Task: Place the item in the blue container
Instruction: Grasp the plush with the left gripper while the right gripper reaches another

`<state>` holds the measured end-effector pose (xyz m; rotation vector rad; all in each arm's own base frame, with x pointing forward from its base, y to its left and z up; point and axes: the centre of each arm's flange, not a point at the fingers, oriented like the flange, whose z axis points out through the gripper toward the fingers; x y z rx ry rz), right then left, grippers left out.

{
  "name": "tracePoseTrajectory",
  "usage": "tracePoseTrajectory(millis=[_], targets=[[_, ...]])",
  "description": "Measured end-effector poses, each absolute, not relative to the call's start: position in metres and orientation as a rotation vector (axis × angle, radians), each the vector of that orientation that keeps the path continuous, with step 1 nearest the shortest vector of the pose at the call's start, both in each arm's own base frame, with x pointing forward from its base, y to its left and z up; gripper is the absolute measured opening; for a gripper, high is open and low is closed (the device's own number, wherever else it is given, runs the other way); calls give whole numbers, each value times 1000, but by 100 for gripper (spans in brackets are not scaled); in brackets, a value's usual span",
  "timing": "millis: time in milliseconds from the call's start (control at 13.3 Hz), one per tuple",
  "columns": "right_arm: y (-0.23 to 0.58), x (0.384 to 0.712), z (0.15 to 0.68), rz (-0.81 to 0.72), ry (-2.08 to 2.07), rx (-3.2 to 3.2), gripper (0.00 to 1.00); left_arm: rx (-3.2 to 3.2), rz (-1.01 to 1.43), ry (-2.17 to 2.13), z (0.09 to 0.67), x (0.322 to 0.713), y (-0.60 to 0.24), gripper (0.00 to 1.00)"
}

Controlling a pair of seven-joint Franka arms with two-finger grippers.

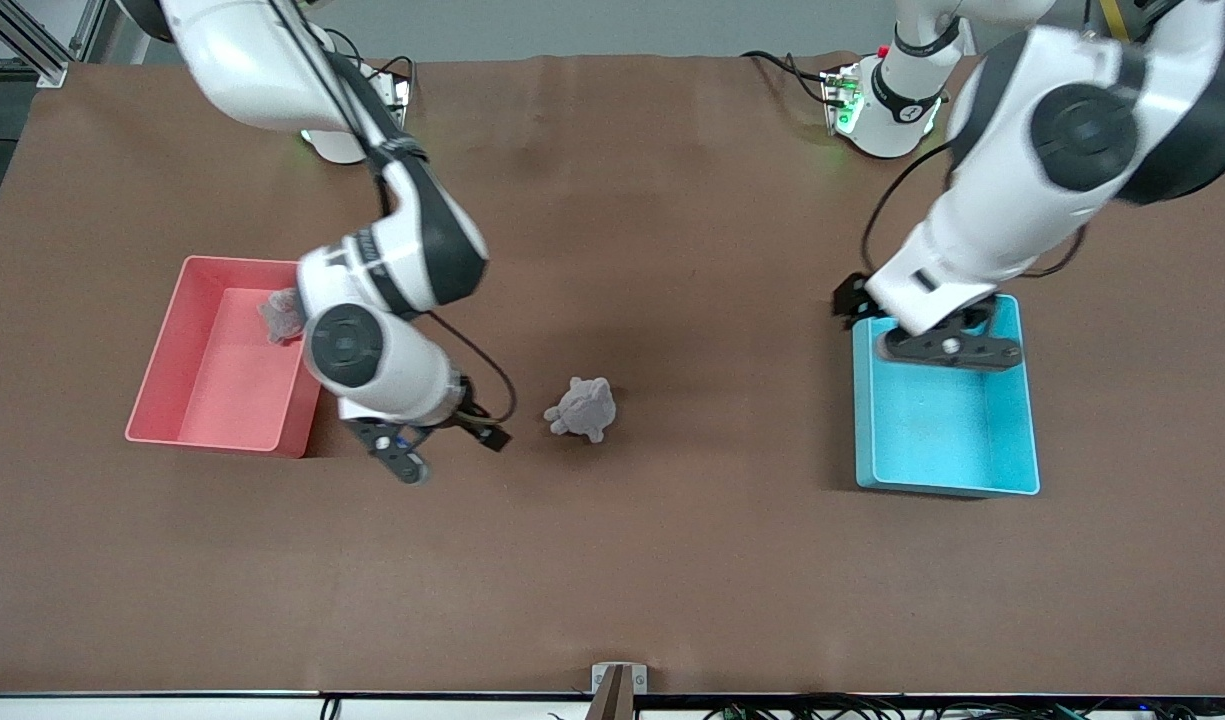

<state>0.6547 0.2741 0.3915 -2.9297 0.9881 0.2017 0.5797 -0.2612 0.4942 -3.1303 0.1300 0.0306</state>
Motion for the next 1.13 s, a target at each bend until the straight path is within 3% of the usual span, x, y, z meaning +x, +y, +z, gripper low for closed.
tracePoseTrajectory(millis=[226, 526, 1128], targets=[[164, 646, 409, 264, 791, -2982, 100, -3197, -19, -40, 419, 588, -335, 100], [31, 600, 400, 358, 689, -3024, 100, -3252, -130, -462, 347, 596, -434, 100], [-53, 516, 314, 350, 697, -3021, 100, -3246, -147, -929, 231, 556, -524, 95]])
